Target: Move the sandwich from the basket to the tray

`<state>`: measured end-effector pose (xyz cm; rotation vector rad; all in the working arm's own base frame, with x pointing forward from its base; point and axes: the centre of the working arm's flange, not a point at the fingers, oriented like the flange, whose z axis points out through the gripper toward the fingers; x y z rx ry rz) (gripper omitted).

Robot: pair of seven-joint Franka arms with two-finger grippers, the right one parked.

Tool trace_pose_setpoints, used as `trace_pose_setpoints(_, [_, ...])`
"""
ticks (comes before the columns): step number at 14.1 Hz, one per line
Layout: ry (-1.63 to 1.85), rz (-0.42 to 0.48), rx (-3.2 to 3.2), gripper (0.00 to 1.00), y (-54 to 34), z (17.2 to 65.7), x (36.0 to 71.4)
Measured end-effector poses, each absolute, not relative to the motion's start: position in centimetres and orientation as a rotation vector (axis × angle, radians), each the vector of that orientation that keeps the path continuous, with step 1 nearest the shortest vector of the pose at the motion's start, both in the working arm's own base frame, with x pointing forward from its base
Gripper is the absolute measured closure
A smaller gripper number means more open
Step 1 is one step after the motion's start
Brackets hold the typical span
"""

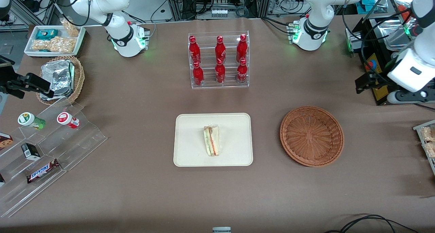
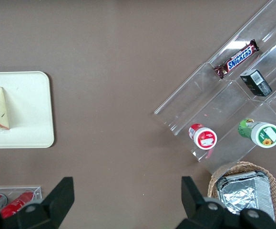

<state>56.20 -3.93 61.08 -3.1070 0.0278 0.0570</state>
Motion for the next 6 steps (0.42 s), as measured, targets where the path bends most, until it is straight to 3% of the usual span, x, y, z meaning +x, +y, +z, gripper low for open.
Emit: trace_pose_setpoints(6, [0.042, 0.003, -3.119, 0.0, -2.0, 62.3, 56.0])
